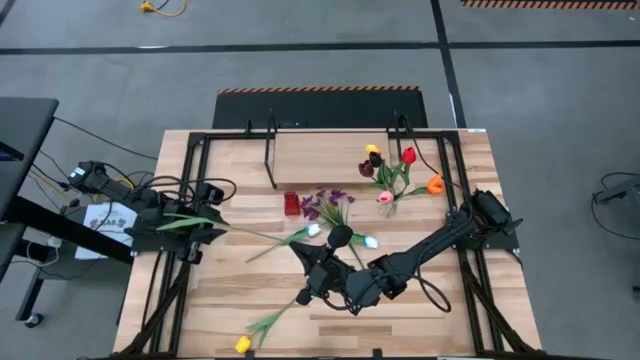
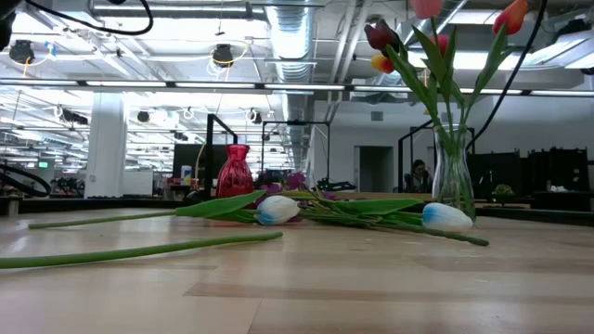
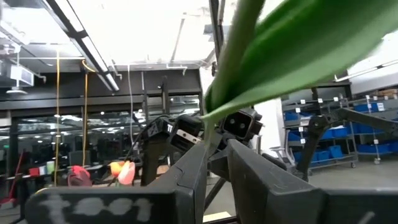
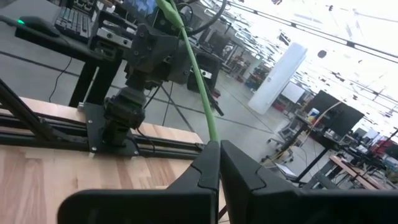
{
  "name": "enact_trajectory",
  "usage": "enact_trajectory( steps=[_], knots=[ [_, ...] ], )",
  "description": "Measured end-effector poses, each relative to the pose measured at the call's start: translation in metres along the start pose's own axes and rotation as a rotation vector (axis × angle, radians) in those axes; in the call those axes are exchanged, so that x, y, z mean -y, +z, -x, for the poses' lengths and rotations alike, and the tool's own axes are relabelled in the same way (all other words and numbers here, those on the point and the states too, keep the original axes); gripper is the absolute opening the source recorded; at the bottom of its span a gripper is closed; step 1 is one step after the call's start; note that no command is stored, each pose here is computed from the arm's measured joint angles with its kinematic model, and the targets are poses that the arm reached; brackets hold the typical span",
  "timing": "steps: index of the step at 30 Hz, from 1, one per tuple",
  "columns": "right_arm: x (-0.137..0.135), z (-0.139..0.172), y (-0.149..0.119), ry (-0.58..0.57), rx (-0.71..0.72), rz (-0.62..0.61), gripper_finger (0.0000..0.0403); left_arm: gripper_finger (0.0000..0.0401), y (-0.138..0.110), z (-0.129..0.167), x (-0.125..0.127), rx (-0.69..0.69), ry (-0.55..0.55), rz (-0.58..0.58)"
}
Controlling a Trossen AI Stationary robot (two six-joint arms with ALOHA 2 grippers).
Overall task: Pick and place flowers into a vace then onto a shelf
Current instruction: Put the black flower into the transparent vase
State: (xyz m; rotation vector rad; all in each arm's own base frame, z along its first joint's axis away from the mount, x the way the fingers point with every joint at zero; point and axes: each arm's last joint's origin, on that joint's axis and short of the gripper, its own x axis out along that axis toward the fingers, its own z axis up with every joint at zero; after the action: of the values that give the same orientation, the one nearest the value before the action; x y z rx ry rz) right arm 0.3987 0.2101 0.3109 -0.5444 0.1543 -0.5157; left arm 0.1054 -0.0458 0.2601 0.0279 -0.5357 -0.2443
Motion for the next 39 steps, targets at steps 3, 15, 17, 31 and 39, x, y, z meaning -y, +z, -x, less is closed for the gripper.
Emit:
enact_trajectory(
  steps=[3, 15, 17, 31, 39],
  knots=[
    [-0.0004, 0.0000, -0.0005, 0.002, -0.002, 0.003, 0.0000, 0.0056, 0.0000, 0.0000, -0.0001, 0.000, 0.002, 0.000],
    [-0.0029, -0.0002, -0.0046, 0.016, -0.024, -0.009, 0.0000, 0.0056, 0.0011, 0.0000, -0.0002, 0.011, 0.001, 0.005],
    [-0.0030, -0.0002, -0.0046, 0.015, -0.024, -0.009, 0.0000, 0.0056, 0.0021, 0.0000, -0.0004, 0.022, 0.003, 0.008],
    [-0.0067, 0.0051, -0.0052, 0.030, -0.032, -0.009, 0.0000, 0.0056, 0.0049, 0.0002, -0.0010, 0.051, 0.009, 0.006],
    [-0.0073, 0.0056, -0.0057, 0.033, -0.035, -0.002, 0.0000, 0.0050, 0.0052, 0.0002, -0.0012, 0.053, 0.018, 0.002]
  ],
)
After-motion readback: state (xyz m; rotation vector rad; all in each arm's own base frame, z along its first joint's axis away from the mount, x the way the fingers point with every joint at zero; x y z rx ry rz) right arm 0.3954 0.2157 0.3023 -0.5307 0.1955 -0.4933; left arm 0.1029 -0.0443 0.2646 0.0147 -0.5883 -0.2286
